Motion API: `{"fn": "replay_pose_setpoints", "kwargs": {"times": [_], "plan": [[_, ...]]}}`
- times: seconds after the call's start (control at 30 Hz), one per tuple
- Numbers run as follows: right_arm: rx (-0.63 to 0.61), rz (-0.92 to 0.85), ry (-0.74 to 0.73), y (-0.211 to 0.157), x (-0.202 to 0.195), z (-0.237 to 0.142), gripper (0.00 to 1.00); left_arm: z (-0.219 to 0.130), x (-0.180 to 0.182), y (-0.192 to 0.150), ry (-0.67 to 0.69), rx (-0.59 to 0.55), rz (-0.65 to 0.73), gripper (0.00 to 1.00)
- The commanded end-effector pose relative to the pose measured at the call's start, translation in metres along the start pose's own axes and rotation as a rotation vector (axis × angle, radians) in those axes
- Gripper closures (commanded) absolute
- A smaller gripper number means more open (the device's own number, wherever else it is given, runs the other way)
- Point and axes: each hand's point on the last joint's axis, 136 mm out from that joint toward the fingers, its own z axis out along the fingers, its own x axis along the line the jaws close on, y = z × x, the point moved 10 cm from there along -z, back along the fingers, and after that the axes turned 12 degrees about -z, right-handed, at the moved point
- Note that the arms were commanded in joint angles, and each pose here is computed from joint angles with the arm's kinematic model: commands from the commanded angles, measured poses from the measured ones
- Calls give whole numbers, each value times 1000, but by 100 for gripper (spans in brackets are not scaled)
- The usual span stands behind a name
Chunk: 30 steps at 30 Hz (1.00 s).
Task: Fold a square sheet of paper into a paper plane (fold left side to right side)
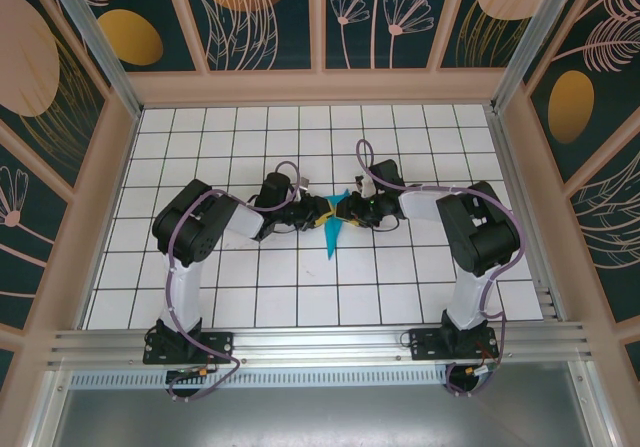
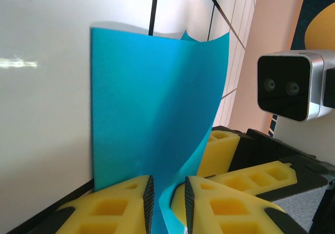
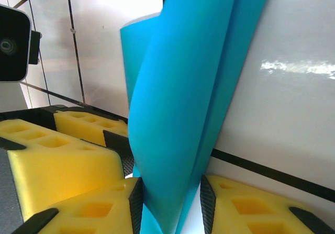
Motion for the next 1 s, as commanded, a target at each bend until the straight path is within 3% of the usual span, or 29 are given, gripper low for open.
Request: {"fn": "replay_pose_setpoints", "kwargs": {"times": [0.0,0.23,0.97], "plan": [[9,5,13,-3,-1,0,63,-1,-4,-3,-2,6,15,74],[5,5,15,-3,-1,-1,63,-12,-14,-3,12,-26,45,74],[7,8,14,-3,-2,0,64,-2,4,2,84,-6,-2,75]]}}
